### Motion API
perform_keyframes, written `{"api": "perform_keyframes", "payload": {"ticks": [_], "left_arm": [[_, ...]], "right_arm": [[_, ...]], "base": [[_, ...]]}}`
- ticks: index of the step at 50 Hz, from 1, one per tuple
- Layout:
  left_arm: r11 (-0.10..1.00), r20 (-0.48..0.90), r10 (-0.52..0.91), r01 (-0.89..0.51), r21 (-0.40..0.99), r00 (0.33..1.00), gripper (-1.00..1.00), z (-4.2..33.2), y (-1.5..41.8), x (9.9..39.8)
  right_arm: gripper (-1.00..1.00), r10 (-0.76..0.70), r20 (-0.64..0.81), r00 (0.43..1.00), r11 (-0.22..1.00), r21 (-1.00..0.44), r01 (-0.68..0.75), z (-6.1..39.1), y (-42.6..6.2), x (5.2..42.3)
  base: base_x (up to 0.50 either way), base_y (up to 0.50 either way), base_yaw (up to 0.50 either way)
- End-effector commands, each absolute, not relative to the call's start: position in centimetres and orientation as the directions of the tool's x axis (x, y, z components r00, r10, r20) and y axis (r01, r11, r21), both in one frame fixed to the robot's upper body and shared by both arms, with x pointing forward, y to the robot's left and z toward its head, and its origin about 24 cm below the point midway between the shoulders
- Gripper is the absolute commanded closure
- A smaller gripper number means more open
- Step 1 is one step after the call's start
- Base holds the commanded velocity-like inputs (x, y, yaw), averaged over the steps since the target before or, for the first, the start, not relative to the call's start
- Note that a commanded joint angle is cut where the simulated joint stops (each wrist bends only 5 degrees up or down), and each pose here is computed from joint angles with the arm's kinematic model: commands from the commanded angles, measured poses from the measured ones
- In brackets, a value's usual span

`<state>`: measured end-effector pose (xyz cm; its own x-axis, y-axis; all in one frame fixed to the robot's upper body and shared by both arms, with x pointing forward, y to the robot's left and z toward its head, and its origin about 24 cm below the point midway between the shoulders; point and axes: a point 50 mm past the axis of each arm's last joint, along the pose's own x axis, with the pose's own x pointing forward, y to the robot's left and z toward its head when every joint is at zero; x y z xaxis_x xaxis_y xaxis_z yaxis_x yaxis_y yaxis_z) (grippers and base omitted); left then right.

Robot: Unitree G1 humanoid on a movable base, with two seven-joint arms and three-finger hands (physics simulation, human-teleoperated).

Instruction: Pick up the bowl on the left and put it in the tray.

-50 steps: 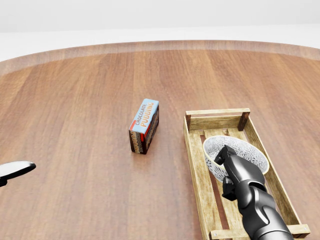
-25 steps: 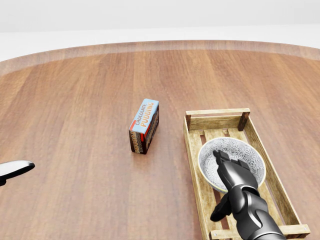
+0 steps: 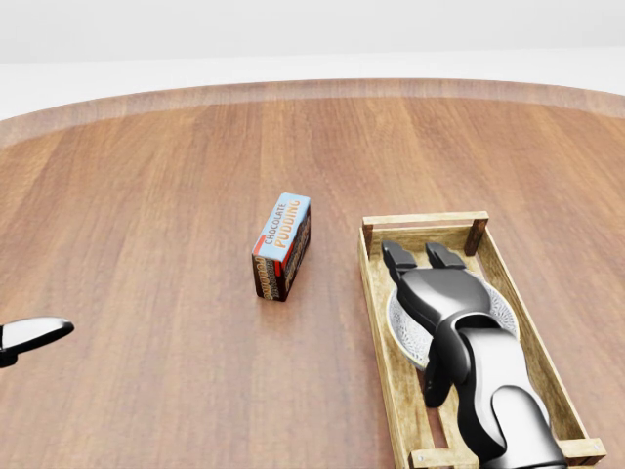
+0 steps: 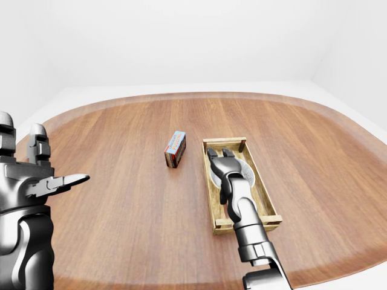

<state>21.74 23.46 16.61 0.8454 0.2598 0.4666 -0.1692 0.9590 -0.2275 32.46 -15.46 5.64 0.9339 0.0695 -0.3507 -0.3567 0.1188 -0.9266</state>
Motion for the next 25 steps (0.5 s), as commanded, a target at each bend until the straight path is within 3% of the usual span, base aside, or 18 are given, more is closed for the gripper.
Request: {"api": "perform_keyframes", "payload": {"ticks": [1, 15, 25], "left_arm": [[0.960, 0.464, 0.255, -0.166, -0.225, 0.848, -1.00, 16.5, 23.4, 21.8], [0.959, 0.474, 0.260, -0.168, -0.229, 0.841, -1.00, 16.8, 23.5, 21.6], [0.959, 0.476, 0.261, -0.168, -0.230, 0.840, -1.00, 16.8, 23.5, 21.6]], "right_arm": [[-1.00, -0.032, -0.329, 0.944, -0.081, -0.940, -0.331, 11.0, -15.1, 31.5], [-1.00, -0.090, -0.085, 0.992, -0.164, -0.982, -0.099, 16.2, -13.5, 30.3], [-1.00, -0.140, 0.143, 0.980, -0.193, -0.974, 0.115, 20.7, -12.8, 28.0]], "base": [[0.00, 0.00, 0.00], [0.00, 0.00, 0.00], [0.00, 0.00, 0.00]]}}
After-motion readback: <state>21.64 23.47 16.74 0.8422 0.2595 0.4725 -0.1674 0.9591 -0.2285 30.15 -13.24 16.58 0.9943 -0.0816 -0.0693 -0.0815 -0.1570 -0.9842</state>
